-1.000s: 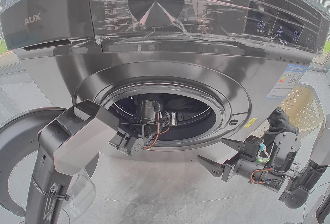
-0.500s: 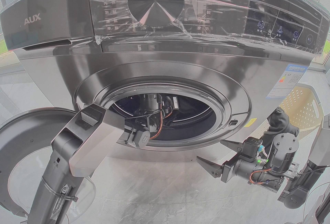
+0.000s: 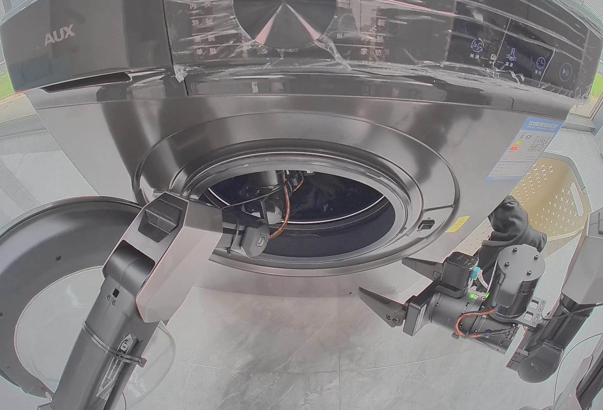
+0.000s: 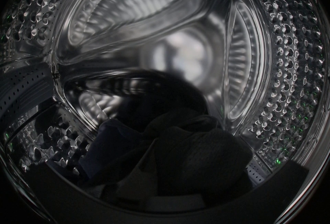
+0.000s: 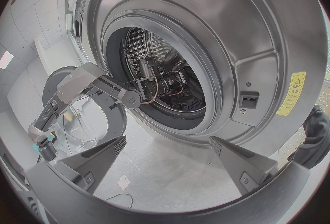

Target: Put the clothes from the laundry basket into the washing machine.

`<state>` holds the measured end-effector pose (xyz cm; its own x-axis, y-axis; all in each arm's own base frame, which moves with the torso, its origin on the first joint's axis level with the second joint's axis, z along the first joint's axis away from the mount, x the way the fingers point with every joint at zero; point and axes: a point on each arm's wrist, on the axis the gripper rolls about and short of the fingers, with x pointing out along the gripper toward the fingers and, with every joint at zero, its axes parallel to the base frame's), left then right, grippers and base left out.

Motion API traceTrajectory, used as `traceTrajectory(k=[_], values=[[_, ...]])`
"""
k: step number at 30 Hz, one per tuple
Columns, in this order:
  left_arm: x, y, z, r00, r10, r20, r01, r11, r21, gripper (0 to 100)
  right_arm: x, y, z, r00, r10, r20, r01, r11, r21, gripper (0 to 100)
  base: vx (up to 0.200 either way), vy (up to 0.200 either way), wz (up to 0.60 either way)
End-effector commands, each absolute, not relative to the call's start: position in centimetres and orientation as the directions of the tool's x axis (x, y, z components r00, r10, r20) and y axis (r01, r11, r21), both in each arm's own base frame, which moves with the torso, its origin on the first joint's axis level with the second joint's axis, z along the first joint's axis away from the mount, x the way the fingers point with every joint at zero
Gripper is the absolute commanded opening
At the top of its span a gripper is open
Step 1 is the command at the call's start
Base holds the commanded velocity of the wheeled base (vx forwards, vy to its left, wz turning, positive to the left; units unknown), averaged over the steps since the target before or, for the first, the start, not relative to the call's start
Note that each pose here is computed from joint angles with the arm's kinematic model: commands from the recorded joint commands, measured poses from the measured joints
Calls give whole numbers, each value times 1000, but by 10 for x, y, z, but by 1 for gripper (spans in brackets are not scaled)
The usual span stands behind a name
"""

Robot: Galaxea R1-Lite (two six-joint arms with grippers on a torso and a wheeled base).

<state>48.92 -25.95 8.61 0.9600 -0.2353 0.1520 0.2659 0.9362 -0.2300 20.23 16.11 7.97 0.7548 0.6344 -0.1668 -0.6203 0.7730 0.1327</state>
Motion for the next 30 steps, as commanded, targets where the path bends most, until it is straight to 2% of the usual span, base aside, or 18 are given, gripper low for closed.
traceTrajectory(k=[1, 4, 5, 11, 12, 16, 23, 30], values=[[483, -263, 85, 960, -247, 133, 272, 935, -226, 0, 202, 162, 79, 754, 635, -169, -621, 773, 133, 100, 0, 0, 0], [483, -263, 83, 959, -252, 127, 276, 935, -224, 0, 202, 162, 80, 752, 637, -166, -623, 770, 133, 100, 0, 0, 0], [483, -263, 83, 959, -252, 127, 276, 935, -224, 100, 202, 162, 80, 753, 636, -166, -622, 771, 133, 100, 0, 0, 0], [477, -260, 81, 962, -256, 92, 270, 937, -220, 100, 202, 162, 80, 752, 637, -166, -623, 770, 133, 100, 0, 0, 0], [464, -259, 82, 961, -275, 31, 276, 938, -208, 100, 202, 162, 79, 752, 637, -168, -623, 771, 133, 100, 0, 0, 0], [435, -258, 75, 935, -338, -108, 316, 931, -182, 100, 203, 162, 80, 752, 638, -165, -624, 770, 133, 100, 0, 0, 0], [389, -261, 86, 870, -439, -226, 409, 897, -169, 100, 202, 162, 80, 753, 636, -166, -622, 771, 133, 100, 0, 0, 0], [389, -270, 114, 867, -482, -125, 448, 865, -225, 100, 203, 162, 79, 753, 636, -168, -622, 772, 133, 100, 0, 0, 0]])
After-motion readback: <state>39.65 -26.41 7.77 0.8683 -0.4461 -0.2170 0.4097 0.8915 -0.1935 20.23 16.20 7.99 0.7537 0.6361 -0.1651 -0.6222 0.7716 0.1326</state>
